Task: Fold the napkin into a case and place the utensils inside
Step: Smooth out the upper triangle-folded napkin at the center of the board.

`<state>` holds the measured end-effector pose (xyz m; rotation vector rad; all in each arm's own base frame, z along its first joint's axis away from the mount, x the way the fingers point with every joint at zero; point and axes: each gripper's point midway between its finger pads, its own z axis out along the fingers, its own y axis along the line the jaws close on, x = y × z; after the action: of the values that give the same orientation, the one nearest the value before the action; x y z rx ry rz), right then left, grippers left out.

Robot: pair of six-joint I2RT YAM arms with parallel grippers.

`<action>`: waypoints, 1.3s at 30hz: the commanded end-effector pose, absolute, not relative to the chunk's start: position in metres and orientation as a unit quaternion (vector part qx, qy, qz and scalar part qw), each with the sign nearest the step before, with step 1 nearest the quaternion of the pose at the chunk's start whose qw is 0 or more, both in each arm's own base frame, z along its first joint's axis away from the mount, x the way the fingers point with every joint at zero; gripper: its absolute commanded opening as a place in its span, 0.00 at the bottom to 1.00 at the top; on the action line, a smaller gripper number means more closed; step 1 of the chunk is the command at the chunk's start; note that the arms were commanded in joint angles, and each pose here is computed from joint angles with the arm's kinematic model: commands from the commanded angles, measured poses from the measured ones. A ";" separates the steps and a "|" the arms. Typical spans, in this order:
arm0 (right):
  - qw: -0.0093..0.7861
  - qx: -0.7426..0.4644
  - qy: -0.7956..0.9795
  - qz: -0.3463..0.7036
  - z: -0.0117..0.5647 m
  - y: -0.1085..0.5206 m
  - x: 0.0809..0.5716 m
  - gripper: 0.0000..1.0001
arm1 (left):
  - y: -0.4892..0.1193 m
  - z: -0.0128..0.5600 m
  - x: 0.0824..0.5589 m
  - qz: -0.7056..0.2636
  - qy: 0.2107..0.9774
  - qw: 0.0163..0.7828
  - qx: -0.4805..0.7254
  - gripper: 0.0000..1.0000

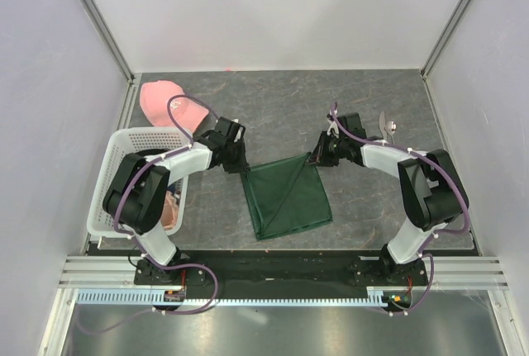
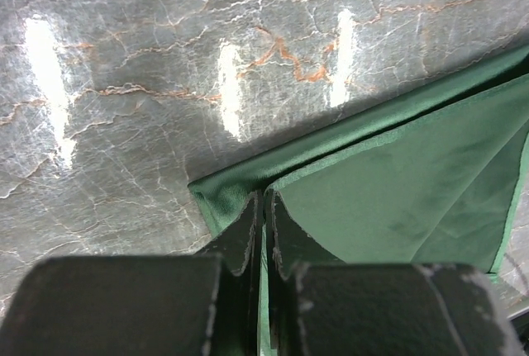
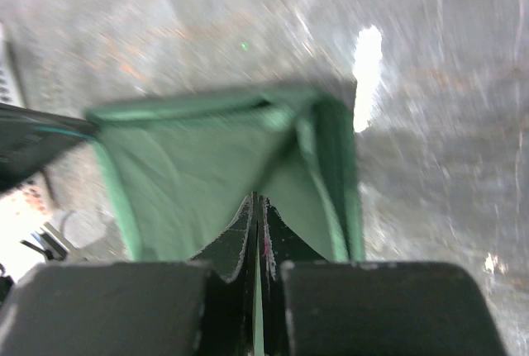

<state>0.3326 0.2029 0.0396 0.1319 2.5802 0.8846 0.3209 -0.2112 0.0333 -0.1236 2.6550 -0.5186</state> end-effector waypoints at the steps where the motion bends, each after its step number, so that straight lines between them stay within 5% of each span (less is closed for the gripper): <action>1: 0.251 0.035 0.904 0.345 0.084 0.214 0.359 0.03 | -0.209 0.030 0.324 -0.184 0.957 0.219 -0.042 0.02; 13: 0.225 0.031 0.923 0.312 0.027 0.214 0.383 0.02 | -0.208 0.022 0.326 -0.175 0.960 0.215 -0.040 0.02; 21: 0.266 0.002 0.917 0.296 0.076 0.218 0.377 0.09 | -0.204 0.018 0.328 -0.170 0.960 0.218 -0.044 0.02; 28: 0.230 -0.053 0.892 0.386 0.109 0.290 0.298 0.20 | -0.206 0.021 0.329 -0.175 0.958 0.222 -0.044 0.02; 39: 0.157 -0.074 0.880 0.442 0.078 0.347 0.195 0.09 | -0.205 0.020 0.330 -0.173 0.958 0.222 -0.046 0.02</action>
<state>0.2000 0.3235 0.0680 -0.2348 2.5862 1.1776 0.3210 -0.2083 0.0195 -0.1363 2.6830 -0.4989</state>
